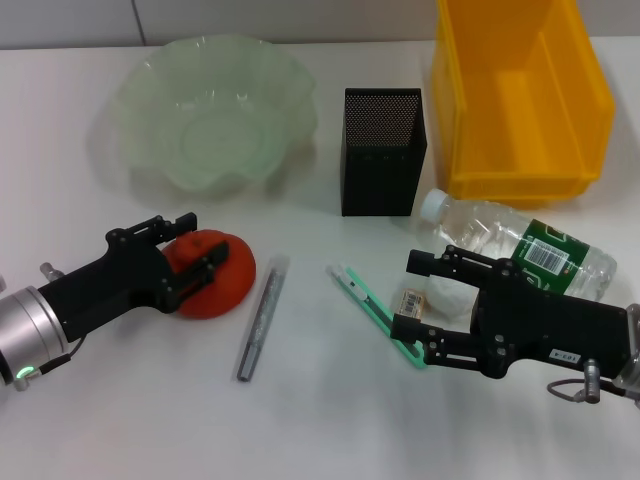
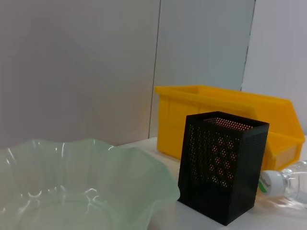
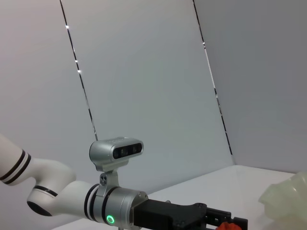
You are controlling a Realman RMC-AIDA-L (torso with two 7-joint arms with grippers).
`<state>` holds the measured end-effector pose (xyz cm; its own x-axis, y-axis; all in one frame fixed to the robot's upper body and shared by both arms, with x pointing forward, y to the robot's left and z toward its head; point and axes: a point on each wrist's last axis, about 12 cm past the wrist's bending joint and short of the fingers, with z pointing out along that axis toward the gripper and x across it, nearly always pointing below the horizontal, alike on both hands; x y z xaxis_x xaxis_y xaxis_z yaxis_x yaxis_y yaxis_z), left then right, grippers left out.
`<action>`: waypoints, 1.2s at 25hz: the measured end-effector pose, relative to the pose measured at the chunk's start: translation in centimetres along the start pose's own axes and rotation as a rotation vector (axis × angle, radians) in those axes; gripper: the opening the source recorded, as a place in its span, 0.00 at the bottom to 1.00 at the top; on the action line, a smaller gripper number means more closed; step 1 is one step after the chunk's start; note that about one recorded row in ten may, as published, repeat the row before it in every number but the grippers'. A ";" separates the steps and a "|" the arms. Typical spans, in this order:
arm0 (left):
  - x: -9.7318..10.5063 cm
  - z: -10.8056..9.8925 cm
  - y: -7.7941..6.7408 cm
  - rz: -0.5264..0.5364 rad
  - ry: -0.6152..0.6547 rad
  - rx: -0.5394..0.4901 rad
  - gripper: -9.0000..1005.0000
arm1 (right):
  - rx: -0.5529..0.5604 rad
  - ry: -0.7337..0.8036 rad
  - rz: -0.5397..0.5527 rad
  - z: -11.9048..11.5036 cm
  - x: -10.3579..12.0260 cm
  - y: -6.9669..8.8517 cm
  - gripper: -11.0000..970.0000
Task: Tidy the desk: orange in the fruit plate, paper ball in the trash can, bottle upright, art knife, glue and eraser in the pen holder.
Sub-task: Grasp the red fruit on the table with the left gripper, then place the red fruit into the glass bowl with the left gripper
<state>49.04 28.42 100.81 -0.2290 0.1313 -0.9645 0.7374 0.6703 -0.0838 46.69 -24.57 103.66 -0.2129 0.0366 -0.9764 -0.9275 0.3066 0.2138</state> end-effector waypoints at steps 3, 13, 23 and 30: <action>0.0 0.0 0.0 -0.002 -0.001 -0.002 0.64 | 0.000 0.000 -0.001 0.0 0.0 0.0 0.81; -0.7 -0.2 -0.5 -0.011 -0.058 0.052 0.26 | 0.006 -0.010 0.005 0.1 0.0 -0.1 0.81; -5.4 0.2 0.7 0.009 -0.298 0.094 0.18 | 0.006 -0.010 0.009 0.1 0.0 0.0 0.81; -8.4 3.9 3.3 0.030 -0.300 -0.015 0.17 | -0.001 -0.020 0.027 0.5 0.3 0.3 0.81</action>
<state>55.87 26.73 107.63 -0.0075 -0.0687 -0.9976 0.7309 0.6805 -0.0523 46.44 -24.01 103.42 -0.2314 0.0642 -0.9707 -0.9219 0.3042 0.2399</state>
